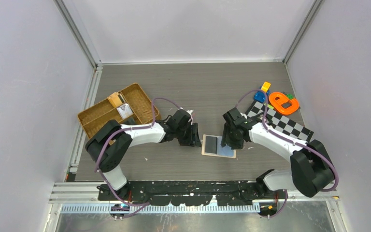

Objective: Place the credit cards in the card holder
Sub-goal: Turn over the card slot in the card holder.

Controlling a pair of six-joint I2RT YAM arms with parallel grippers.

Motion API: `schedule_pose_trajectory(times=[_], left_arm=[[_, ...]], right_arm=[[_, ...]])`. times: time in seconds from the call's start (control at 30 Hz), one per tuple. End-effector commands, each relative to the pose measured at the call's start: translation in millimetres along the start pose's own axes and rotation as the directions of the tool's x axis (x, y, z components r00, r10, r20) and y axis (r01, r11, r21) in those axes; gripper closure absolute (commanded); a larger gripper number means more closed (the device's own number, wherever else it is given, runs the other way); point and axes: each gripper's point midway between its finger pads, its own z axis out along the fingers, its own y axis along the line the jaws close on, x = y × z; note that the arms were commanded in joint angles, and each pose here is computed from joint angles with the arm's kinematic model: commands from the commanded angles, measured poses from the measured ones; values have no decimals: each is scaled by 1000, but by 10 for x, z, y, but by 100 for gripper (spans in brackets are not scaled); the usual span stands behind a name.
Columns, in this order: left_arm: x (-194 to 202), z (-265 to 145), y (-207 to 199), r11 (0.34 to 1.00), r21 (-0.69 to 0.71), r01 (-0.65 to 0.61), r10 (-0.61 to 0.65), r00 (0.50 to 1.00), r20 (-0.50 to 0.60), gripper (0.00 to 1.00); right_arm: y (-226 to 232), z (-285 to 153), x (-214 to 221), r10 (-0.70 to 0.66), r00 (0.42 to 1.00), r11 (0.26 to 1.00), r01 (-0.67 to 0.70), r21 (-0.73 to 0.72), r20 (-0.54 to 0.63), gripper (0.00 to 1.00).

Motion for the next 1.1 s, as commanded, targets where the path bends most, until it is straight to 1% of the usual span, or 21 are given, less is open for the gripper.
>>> schedule_pose_trajectory(times=[0.0, 0.23, 0.4, 0.5, 0.57, 0.77, 1.0, 1.07], left_arm=[[-43, -78, -59, 1000, 12, -28, 28, 999, 26, 56], [-43, -81, -57, 1000, 12, -28, 27, 999, 27, 56], [-20, -35, -50, 999, 19, -34, 34, 999, 14, 57], [29, 44, -43, 999, 31, -28, 28, 1000, -11, 58], [64, 93, -32, 999, 41, -20, 21, 999, -25, 60], [100, 158, -26, 999, 49, -19, 20, 999, -35, 64], [165, 203, 17, 999, 45, -10, 12, 998, -62, 66], [131, 222, -26, 998, 64, -15, 18, 999, -48, 67]], right_arm=[[13, 104, -12, 11, 1000, 1000, -11, 3, 4, 49], [-11, 220, 63, 12, 1000, 1000, -12, 17, -28, 52], [60, 238, 65, 27, 999, 1000, -28, -13, -35, 60], [148, 230, 37, 45, 999, 997, -47, -55, -27, 65], [258, 213, 55, 55, 997, 992, -59, -109, -46, 68], [446, 174, 13, 72, 996, 976, -80, -200, -45, 75], [651, 133, -23, 82, 995, 950, -94, -298, -53, 85], [690, 114, -30, 81, 995, 944, -94, -317, -53, 86]])
